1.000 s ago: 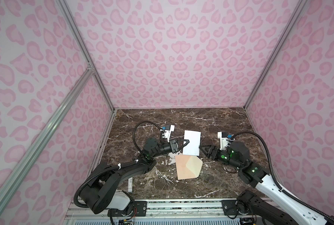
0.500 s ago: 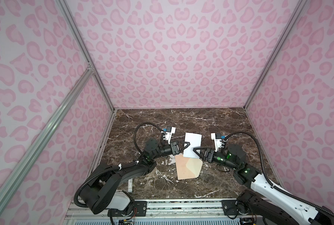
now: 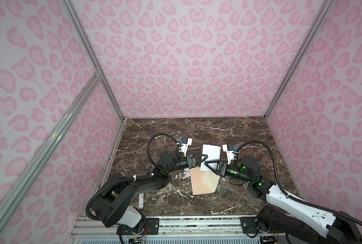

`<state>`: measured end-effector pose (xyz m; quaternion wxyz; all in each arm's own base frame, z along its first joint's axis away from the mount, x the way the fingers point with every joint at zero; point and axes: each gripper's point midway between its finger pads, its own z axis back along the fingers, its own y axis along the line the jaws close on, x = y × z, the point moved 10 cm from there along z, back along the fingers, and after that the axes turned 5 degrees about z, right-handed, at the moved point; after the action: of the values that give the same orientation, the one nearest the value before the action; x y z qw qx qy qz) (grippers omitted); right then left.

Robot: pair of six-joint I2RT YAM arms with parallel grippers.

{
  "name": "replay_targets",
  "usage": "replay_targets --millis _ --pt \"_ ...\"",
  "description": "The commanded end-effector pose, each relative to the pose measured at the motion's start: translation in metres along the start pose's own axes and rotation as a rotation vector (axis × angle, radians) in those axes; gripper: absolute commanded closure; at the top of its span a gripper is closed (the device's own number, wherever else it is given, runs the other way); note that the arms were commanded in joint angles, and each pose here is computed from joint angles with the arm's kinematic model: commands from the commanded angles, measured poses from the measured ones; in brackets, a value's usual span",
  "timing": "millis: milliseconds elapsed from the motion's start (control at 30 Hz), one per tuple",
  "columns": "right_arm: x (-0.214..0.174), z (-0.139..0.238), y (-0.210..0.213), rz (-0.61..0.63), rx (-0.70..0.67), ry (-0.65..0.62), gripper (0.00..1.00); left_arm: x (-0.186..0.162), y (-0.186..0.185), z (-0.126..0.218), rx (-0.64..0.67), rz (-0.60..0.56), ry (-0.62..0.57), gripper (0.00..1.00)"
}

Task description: Place the letter into the envelope and seal it

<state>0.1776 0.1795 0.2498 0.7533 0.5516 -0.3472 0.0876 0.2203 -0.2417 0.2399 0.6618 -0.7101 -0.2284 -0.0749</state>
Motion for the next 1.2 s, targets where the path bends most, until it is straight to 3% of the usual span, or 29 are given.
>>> replay_targets --millis 0,267,333,467,567,633,867,1167 --pt "0.007 -0.001 0.007 0.013 0.039 -0.031 0.61 0.002 -0.009 -0.001 -0.039 -0.039 -0.003 0.96" --pt "0.008 -0.002 0.005 0.001 0.014 -0.029 0.87 0.002 -0.009 0.001 -0.005 -0.058 0.005 0.94" --pt "0.008 -0.002 0.004 0.0 0.011 -0.029 0.9 0.002 -0.009 0.001 0.0 -0.06 0.004 0.82" --pt "0.006 0.0 0.002 0.001 -0.017 -0.031 0.98 0.001 -0.012 0.005 0.017 -0.083 0.002 0.46" --pt "0.005 0.006 -0.002 0.013 -0.059 -0.038 1.0 0.007 -0.016 0.015 0.103 -0.121 -0.017 0.35" --pt "0.003 0.011 -0.008 0.029 -0.11 -0.044 1.0 0.011 -0.017 0.022 0.211 -0.148 -0.022 0.33" --pt "-0.016 0.03 -0.038 0.136 -0.323 -0.091 1.0 0.006 -0.002 0.051 0.772 -0.23 0.05 0.35" --pt "-0.043 0.032 -0.065 0.226 -0.442 -0.059 1.0 -0.023 0.028 0.039 1.039 -0.16 0.247 0.41"
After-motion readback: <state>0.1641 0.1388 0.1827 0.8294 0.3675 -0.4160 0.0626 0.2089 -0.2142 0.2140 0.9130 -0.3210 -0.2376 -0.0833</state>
